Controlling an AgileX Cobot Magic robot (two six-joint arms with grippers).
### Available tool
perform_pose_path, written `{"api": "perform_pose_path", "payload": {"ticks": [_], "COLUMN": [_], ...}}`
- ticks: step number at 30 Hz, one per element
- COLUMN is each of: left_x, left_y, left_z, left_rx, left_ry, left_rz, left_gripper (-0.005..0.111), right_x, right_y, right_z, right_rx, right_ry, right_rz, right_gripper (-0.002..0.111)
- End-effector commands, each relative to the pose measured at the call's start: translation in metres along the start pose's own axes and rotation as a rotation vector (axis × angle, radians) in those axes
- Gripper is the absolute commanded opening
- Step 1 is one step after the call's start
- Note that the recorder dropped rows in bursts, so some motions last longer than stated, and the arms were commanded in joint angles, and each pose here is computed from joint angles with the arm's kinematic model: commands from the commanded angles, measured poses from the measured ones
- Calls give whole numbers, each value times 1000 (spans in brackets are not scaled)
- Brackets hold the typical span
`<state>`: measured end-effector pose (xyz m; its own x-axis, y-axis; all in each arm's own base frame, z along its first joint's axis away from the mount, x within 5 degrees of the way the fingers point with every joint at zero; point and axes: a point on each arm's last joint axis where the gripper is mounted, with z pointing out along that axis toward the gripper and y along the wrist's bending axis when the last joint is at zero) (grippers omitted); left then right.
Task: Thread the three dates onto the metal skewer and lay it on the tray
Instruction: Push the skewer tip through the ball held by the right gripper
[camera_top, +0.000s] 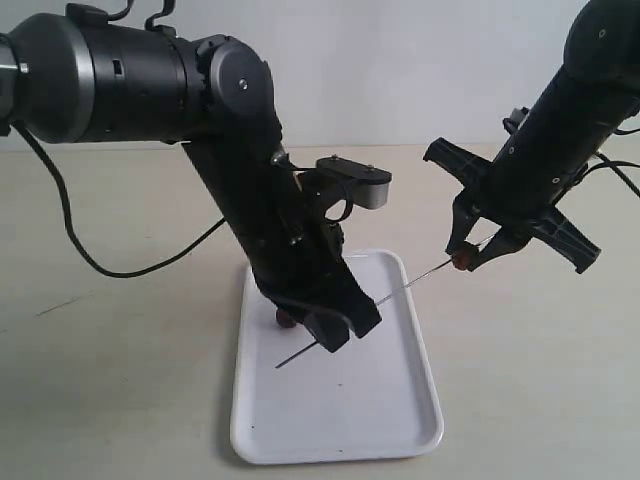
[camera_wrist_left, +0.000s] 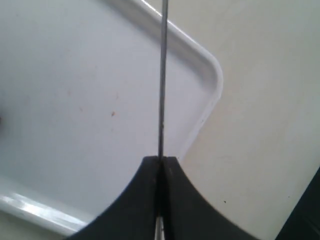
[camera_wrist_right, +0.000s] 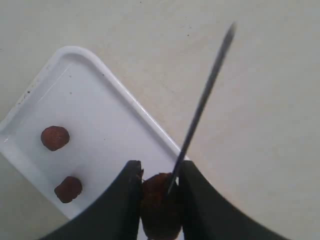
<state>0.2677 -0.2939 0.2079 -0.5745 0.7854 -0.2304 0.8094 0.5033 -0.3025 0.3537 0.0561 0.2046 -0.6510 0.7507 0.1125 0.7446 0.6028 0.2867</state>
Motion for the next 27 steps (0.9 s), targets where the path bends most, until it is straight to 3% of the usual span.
{"api": "perform_pose_path", "payload": {"ticks": [1,21,27], "left_x": [-13,-22,-22], "left_y": [-2,4,4], "left_z": [-5,6,6], "left_rx": [1,2,1], "left_ry": [-51,-44,-46], "left_rz": [-4,11,22], "left_gripper": [0,0,0], "right_x": [1,0,-1], "right_y": [0,2,1], "right_z": [-3,-3,-3], "right_rx": [-4,-26,-17], "right_ry": [0,-15,-28], "right_rz": [-13,-34,-164], "right_gripper": [26,26,26]}}
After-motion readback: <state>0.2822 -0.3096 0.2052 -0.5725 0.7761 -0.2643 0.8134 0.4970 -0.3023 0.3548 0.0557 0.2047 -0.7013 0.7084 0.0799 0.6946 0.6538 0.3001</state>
